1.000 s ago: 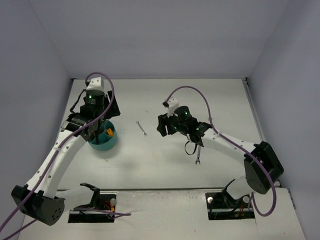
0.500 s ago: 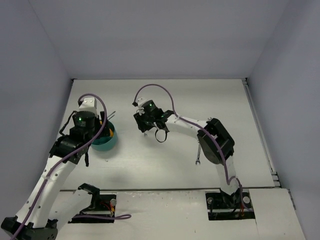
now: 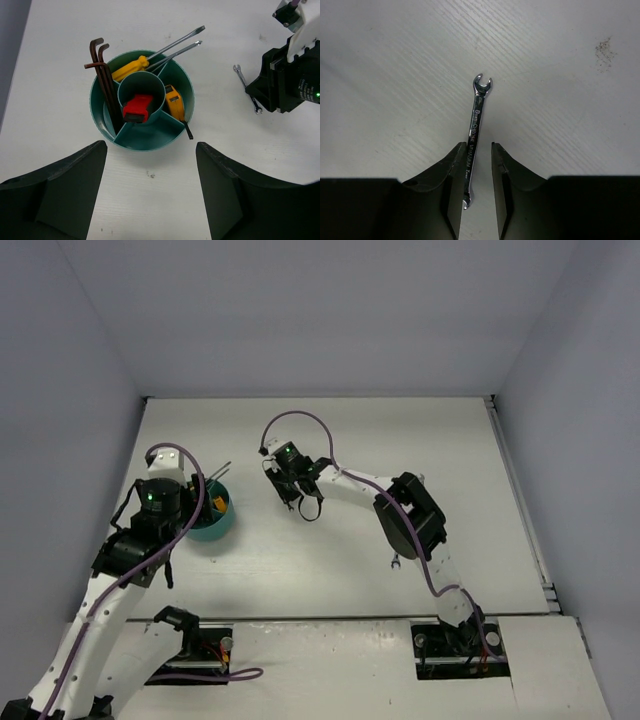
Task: Sort the tools into containers
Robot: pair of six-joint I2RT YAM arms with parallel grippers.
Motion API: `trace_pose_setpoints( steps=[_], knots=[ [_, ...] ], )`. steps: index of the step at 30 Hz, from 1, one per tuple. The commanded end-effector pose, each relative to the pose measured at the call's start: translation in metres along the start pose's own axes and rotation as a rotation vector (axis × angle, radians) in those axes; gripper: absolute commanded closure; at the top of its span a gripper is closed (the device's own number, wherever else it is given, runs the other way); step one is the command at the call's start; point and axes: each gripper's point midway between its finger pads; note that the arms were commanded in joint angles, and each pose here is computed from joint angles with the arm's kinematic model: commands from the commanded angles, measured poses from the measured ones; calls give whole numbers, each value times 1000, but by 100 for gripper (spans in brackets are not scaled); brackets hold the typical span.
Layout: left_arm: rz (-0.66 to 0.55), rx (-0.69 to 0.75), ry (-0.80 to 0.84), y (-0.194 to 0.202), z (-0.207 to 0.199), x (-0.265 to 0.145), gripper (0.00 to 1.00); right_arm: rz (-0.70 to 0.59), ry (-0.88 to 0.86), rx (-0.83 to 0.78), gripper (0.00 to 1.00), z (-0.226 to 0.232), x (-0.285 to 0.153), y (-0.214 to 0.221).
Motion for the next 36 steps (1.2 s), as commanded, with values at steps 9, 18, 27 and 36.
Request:
trace_pose_setpoints(
  steps=[9,18,27,36],
  knots=[
    [-35,-70,14,-15,8,10,32,73,74,-48,80,1,6,17],
    [-49,-75,2,-15,12,7,32,209,140,-3,97,-22,-39,78],
    [-42,-83,26,-15,9,10,32,339,170,-13,88,-41,-112,129],
    [-45,-83,12,-14,13,9,32,469,173,-41,75,-47,-119,159]
  ],
)
Point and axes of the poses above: each gripper's point midway between its finger pads, its own x axis out along the fingers, its own z axis along the line the jaws close on, y = z × x, and after that the axes turned 12 degrees about x, right-handed
